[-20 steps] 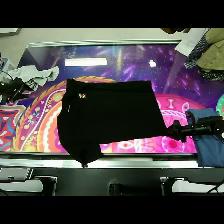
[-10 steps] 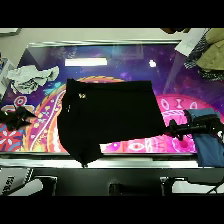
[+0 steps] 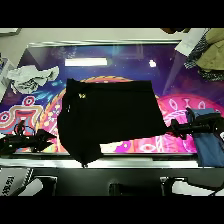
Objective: Fold the clothes and pants, and hang the long-sleeved shirts on hangers.
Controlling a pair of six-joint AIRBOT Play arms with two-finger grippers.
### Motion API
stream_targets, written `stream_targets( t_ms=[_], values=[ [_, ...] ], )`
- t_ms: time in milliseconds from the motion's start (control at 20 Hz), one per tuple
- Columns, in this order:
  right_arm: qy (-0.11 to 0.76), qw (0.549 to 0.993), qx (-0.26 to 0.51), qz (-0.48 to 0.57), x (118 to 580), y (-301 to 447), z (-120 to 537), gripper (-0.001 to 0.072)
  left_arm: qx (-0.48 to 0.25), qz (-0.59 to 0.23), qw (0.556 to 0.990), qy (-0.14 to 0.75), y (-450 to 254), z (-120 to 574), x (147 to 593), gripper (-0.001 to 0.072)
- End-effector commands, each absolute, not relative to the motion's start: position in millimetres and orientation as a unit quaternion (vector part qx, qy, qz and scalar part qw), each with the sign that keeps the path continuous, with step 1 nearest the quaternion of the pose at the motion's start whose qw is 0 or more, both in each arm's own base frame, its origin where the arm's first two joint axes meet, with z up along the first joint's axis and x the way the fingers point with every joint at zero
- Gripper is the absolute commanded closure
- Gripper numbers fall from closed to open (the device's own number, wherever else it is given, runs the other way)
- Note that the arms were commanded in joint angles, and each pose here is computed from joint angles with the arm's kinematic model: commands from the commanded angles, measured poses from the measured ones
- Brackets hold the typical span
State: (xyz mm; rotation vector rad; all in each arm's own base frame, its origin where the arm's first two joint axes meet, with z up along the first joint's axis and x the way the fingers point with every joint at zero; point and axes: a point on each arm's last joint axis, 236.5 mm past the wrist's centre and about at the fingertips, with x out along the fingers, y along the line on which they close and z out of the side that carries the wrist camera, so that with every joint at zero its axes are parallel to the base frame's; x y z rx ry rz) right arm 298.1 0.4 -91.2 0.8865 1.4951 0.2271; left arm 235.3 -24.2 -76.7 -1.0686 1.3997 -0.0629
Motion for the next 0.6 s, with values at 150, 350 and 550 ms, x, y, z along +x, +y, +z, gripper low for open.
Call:
stream_targets(
  t_ms=[150, 350, 550],
  values=[
    [0.646, 0.65, 0.386, 0.102, 300.4, 1.4, -78.0, 0.0681, -0.451, -0.045, 0.63, 0.631, -44.2, -93.3, 228.0, 0.0228],
    [0.652, 0.642, 0.388, 0.11, 295.9, 5.1, -75.5, 0.0681, -0.431, -0.046, 0.63, 0.645, -60.1, -107.5, 233.2, 0.0234],
    [0.656, 0.636, 0.389, 0.116, 292.9, 7.6, -73.7, 0.0682, -0.43, -0.031, 0.634, 0.642, -58.4, -115.5, 238.5, 0.0425]
  ],
)
